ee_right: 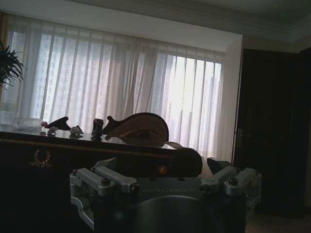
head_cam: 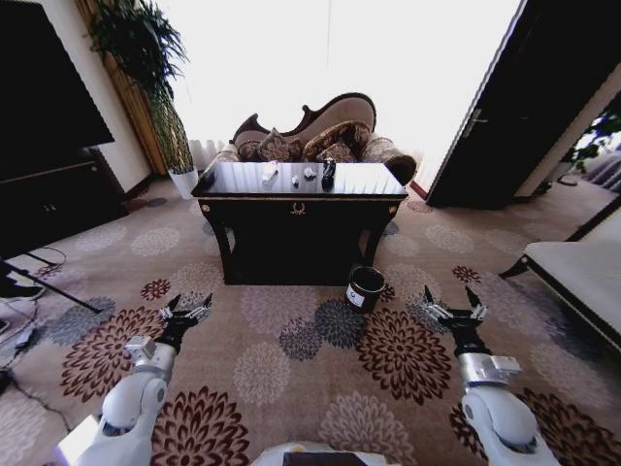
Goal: Move to the front of the table and place the trash on the table into the trash bin.
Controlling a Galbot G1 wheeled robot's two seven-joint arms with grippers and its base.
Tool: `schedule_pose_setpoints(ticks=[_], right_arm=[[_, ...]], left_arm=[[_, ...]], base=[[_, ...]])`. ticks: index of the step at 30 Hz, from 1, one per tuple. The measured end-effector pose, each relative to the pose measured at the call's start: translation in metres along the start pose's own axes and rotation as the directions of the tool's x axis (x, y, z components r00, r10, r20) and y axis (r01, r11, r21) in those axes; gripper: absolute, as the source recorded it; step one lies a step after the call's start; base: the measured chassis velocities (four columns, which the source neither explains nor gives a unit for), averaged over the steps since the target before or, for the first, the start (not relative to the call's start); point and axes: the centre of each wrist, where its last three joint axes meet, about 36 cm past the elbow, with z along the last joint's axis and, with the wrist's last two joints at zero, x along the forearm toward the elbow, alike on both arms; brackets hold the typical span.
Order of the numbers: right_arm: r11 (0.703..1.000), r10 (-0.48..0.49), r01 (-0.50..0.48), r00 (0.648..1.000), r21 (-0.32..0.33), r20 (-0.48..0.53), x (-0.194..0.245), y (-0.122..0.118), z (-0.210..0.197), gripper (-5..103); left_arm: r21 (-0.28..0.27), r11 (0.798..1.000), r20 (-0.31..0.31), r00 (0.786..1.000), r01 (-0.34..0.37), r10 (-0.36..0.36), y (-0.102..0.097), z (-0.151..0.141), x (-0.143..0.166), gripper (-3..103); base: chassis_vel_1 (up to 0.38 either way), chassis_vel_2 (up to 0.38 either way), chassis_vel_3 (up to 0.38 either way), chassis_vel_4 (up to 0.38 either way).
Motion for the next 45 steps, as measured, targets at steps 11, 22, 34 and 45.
schedule_pose_setpoints(ticks=[11,22,34,45], right_arm=[[1.000,-0.002,0.002,1.000,-0.017,-0.010,0.000,0.006,0.006,100],[1.000,-0.005,0.005,1.000,-0.025,-0.005,0.001,0.008,0.007,100],[0.999,-0.004,0.004,1.000,-0.033,-0.004,0.002,0.009,0.010,100],[0.999,-0.009,0.009,1.000,-0.036,-0.002,0.002,0.012,0.013,100]], left_arm=[[-0.004,1.000,0.004,1.000,0.008,-0.008,0.002,-0.002,0.003,100],[0.000,1.000,0.005,1.000,0.006,-0.006,0.001,-0.002,0.003,100],[0.000,1.000,0.005,1.000,0.004,-0.004,0.001,-0.002,0.005,100],[0.001,1.000,0.003,1.000,0.004,-0.004,0.000,-0.001,0.006,100]], base=[[0.000,0.000,0.000,0.000],[0.000,0.000,0.000,0.000],[-0.138,0.122,0.111,-0.128],[-0.269,0.269,0.271,-0.273]])
